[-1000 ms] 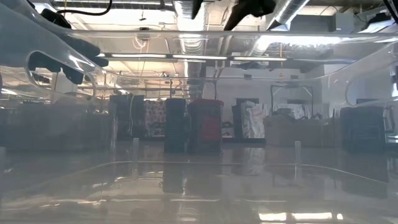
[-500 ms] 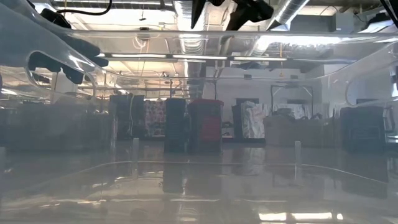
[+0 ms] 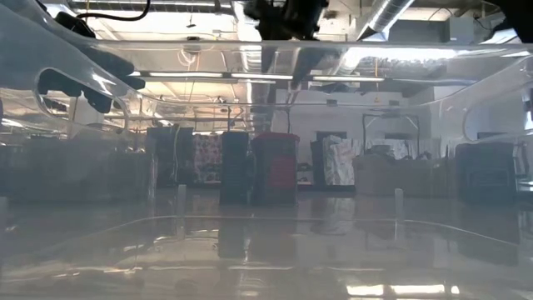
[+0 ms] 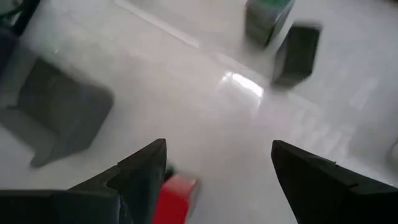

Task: Sort spices by type
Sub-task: Put the top left black seasoning can into the transparent bin, then put the top left red seasoning can into the black bin

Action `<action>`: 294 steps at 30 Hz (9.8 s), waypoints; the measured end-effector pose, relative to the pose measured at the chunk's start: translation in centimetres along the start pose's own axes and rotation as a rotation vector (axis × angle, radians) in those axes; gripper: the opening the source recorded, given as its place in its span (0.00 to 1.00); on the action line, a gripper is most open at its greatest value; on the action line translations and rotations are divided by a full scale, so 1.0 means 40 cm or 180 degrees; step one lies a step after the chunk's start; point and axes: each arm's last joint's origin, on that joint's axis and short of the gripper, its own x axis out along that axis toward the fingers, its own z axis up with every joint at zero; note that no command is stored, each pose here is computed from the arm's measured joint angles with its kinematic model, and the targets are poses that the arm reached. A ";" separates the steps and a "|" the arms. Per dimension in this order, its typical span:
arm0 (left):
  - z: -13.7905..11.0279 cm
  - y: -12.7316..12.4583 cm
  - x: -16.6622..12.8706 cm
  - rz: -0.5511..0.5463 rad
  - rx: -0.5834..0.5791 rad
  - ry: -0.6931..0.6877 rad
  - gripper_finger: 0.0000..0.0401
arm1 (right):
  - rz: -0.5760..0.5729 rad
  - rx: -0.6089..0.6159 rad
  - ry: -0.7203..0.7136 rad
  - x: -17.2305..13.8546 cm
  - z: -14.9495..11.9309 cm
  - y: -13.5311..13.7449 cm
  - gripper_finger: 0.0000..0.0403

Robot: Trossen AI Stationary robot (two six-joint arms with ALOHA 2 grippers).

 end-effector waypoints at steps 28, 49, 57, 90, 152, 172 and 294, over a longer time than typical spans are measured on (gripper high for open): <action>0.000 0.000 0.000 -0.0003 -0.0453 0.0006 0.46 | -0.0349 -0.0203 0.0646 0.352 0.166 -0.206 0.79; 0.000 0.000 0.000 -0.0002 -0.0453 0.0007 0.46 | -0.0159 -0.0160 0.0774 0.357 0.165 -0.206 0.37; -0.001 0.000 0.000 -0.0002 -0.0453 0.0009 0.46 | -0.0147 -0.0273 0.0841 0.290 0.135 -0.170 0.37; -0.001 0.000 0.000 0.0002 -0.0451 0.0008 0.46 | 0.0418 -0.1937 0.0749 -0.235 -0.417 0.146 0.38; -0.001 0.000 0.000 0.0000 -0.0451 0.0009 0.46 | 0.0923 -0.3116 0.1228 0.077 -0.636 0.242 0.42; -0.001 0.000 0.000 -0.0002 -0.0451 0.0009 0.46 | 0.1071 -0.3092 0.1112 0.078 -0.630 0.255 0.47; -0.001 0.000 0.000 0.0000 -0.0451 0.0010 0.46 | 0.0296 -0.1675 -0.0361 -0.095 -0.530 0.179 0.57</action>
